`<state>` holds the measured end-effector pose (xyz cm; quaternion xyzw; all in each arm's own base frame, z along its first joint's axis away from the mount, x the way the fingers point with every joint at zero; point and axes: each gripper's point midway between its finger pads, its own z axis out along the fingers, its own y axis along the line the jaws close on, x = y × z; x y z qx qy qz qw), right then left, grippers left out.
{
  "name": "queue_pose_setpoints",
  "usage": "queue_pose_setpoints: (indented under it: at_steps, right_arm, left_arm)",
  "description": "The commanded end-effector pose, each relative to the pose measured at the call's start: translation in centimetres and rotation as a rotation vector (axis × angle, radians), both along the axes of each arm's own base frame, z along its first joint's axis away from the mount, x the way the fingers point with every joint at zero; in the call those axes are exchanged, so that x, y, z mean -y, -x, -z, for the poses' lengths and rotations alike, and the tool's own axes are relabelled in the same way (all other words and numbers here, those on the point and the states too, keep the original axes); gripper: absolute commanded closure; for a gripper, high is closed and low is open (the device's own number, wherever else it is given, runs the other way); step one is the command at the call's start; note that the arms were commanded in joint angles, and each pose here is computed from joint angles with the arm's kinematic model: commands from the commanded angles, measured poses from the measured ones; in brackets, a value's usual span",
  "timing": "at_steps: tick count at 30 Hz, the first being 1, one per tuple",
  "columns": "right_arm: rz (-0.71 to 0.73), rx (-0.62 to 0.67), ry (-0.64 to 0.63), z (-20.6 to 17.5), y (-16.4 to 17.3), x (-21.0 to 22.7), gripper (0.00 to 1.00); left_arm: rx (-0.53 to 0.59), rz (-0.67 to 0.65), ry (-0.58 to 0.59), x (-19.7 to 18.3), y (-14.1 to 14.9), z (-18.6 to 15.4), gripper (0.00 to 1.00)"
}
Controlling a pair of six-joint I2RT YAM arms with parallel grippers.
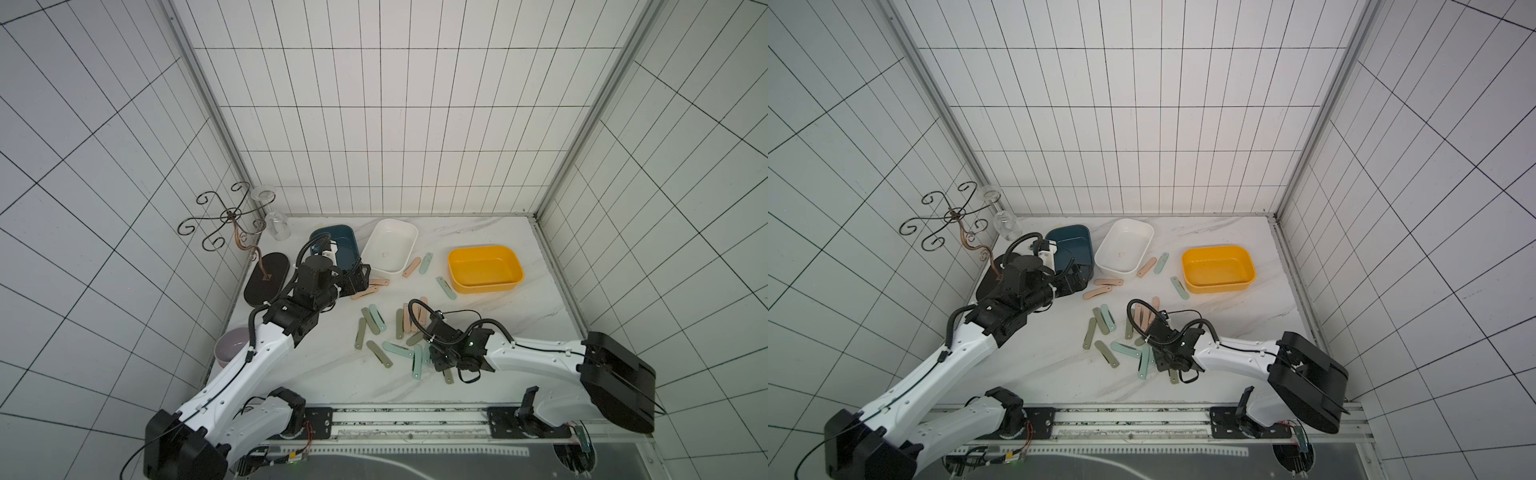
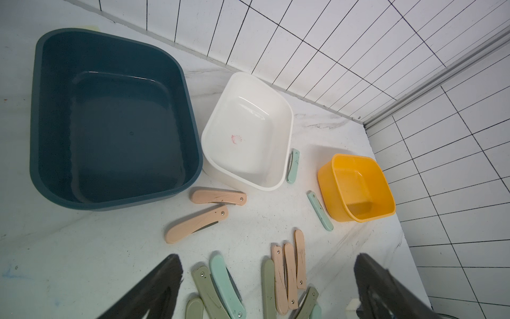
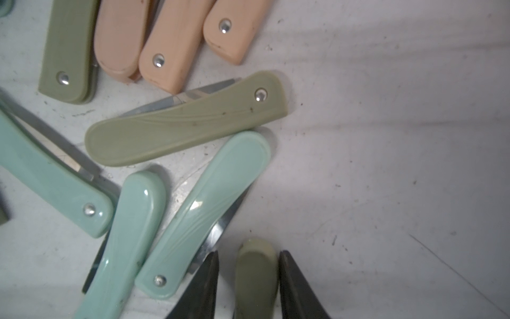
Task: Place the fruit knives into the storage box by color
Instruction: Pick up the fruit knife from the center of the board.
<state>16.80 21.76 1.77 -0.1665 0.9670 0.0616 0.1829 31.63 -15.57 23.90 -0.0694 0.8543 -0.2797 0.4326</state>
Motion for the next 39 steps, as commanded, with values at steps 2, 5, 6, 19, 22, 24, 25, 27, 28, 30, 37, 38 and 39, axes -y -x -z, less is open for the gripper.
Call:
queue_pose_setpoints:
  at_steps: [2, 5, 6, 19, 22, 24, 25, 27, 28, 30, 37, 38, 39]
  right_arm:
    - [-0.031, -0.137, 0.144, 2.6, 3.5, 3.5, 0.63]
    - [-0.037, -0.134, 0.151, 2.3, 3.5, 3.5, 0.67]
    - [-0.039, -0.135, 0.15, 2.3, 3.5, 3.5, 0.67]
    - [-0.051, -0.152, 0.168, 2.7, 4.1, 3.9, 0.67]
    - [-0.05, -0.149, 0.168, 2.8, 4.1, 4.0, 0.74]
    - [-0.051, -0.14, 0.171, 2.7, 3.9, 4.0, 0.8]
    - [-0.05, -0.133, 0.173, 2.6, 3.8, 4.0, 0.81]
    - [-0.044, -0.119, 0.172, 2.3, 3.5, 3.9, 0.81]
    - [-0.042, -0.106, 0.169, 2.1, 3.2, 3.8, 0.81]
    - [-0.031, -0.08, 0.167, 1.5, 2.5, 3.7, 0.81]
    - [0.04, 0.009, 0.106, -1.7, -1.7, 3.7, 0.82]
    - [0.054, 0.026, 0.095, -2.3, -2.5, 3.9, 0.82]
    - [0.065, 0.041, 0.086, -2.9, -3.3, 4.0, 0.82]
  left_arm:
    - [0.017, -0.003, 0.023, 0.1, -0.2, -0.3, 0.03]
    - [0.017, -0.004, 0.024, 0.1, -0.2, -0.3, 0.03]
    - [0.015, -0.004, 0.024, 0.2, -0.2, -0.2, 0.03]
    - [0.014, -0.004, 0.027, 0.2, -0.1, -0.1, 0.03]
    - [0.013, -0.002, 0.028, 0.2, -0.1, -0.1, 0.03]
    - [0.013, -0.002, 0.029, 0.2, -0.1, 0.0, 0.03]
    - [0.013, -0.001, 0.03, 0.2, -0.2, 0.0, 0.03]
    - [0.01, 0.002, 0.032, 0.3, -0.1, 0.0, 0.03]
    - [0.009, 0.005, 0.032, 0.4, -0.2, 0.1, 0.03]
    - [0.006, 0.009, 0.034, 0.6, -0.2, 0.2, 0.03]
    - [0.002, 0.045, 0.029, 2.1, -0.3, 0.4, 0.03]
    - [0.003, 0.053, 0.027, 2.4, -0.3, 0.4, 0.03]
    - [0.004, 0.058, 0.026, 2.7, -0.4, 0.4, 0.03]
